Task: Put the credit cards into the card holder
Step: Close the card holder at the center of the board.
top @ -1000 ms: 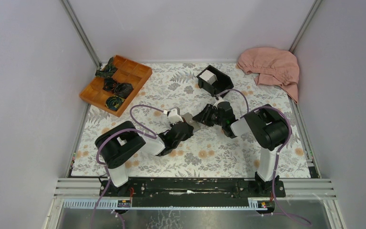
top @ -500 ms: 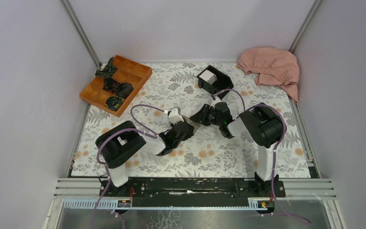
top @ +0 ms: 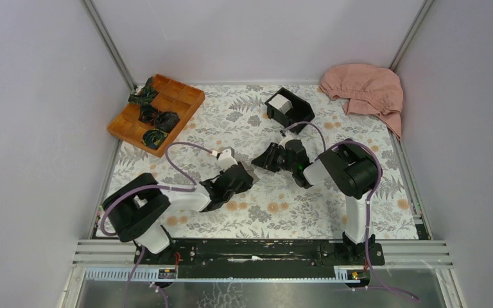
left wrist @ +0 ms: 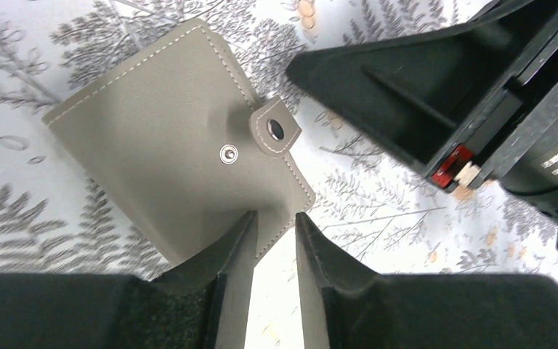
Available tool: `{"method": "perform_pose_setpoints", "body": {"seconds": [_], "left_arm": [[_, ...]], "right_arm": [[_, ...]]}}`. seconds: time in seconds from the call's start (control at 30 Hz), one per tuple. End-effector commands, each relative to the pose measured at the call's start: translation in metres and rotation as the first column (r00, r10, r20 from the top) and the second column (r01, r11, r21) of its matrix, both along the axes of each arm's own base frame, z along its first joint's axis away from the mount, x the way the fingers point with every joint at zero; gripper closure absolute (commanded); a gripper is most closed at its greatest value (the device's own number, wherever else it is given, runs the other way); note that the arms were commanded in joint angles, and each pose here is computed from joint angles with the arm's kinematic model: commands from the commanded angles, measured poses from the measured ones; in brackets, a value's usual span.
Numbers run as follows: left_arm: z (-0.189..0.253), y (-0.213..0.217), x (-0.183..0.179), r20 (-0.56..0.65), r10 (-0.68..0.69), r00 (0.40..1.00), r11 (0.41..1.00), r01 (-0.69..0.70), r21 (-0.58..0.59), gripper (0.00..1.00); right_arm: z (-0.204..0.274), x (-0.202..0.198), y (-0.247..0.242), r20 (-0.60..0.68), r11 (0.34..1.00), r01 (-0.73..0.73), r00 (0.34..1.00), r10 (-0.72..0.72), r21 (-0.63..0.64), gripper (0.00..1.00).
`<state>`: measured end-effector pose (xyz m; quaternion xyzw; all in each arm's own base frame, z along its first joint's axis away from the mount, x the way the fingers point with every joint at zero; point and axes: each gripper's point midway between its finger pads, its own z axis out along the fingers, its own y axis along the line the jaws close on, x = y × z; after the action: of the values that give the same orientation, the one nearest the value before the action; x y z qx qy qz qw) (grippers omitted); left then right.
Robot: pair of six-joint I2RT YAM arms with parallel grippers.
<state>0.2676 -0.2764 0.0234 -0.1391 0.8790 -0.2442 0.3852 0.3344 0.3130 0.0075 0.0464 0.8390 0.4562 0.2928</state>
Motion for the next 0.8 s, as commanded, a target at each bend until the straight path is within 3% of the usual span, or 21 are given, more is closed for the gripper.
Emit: {"method": "perform_pose_setpoints", "body": {"seconds": [0.0,0.43,0.77], "left_arm": [[-0.055,0.074,-0.057,-0.229,0.028,0.973,0.947,0.047,0.317,0.63],[0.008,0.059,-0.040,-0.095,0.037,0.995,0.987,-0.021,0.160,0.34],[0.070,0.058,-0.021,0.068,0.063,0.996,0.994,-0.069,0.082,0.23]], "right_arm": [[-0.102,-0.075,-0.044,-0.339,0.962,-0.071,0.941,-0.024,-0.265,0.70],[-0.100,-0.072,-0.040,-0.333,0.966,-0.078,0.943,-0.009,-0.248,0.69],[-0.095,-0.070,-0.037,-0.325,0.969,-0.080,0.946,0.000,-0.234,0.70]]}}
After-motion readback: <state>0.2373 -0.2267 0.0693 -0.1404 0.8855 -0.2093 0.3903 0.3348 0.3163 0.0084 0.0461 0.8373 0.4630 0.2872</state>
